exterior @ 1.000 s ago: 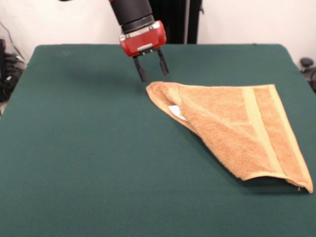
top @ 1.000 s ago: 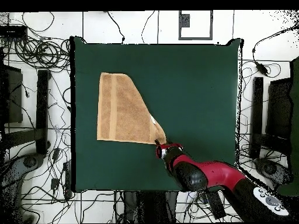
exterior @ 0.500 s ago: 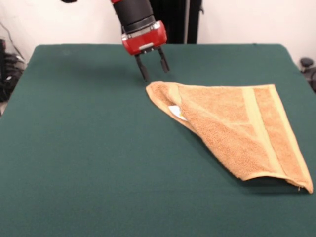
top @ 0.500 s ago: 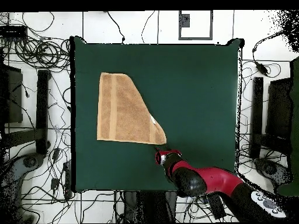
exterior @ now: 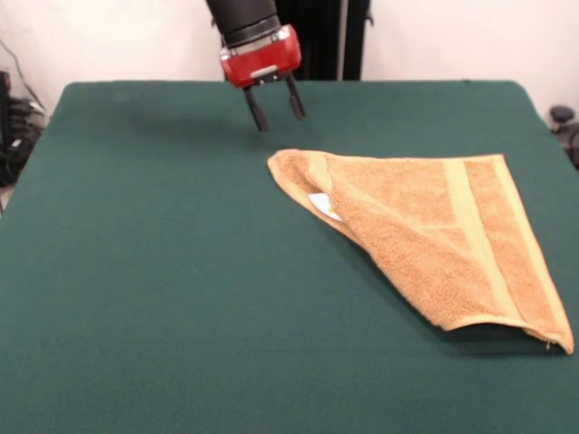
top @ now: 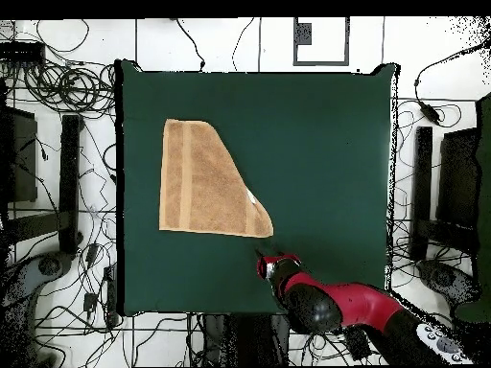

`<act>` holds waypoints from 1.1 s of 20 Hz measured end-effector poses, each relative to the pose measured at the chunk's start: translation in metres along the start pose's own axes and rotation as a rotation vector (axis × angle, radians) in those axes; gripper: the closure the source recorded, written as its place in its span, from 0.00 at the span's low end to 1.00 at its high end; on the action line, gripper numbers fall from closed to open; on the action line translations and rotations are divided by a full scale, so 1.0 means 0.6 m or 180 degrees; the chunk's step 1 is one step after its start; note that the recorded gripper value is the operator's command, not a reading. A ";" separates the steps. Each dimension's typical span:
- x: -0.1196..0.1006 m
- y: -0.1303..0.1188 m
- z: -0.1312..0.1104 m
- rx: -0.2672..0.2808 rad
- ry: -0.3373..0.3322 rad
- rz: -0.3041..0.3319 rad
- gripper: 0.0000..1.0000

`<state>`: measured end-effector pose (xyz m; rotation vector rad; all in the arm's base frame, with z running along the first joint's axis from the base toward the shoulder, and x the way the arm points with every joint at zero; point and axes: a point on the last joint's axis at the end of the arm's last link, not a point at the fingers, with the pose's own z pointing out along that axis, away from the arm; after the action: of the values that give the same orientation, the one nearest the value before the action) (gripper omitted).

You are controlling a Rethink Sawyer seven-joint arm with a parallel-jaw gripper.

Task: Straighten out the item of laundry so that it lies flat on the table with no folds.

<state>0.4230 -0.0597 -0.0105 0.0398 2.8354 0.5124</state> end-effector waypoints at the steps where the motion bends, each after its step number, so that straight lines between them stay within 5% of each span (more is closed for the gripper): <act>1: -0.004 -0.003 -0.005 0.0027 -0.0017 -0.0015 0.00; 22: -0.042 -0.016 -0.035 0.0177 -0.0153 -0.0089 0.00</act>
<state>0.4423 -0.0777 0.0115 0.0228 2.7986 0.4211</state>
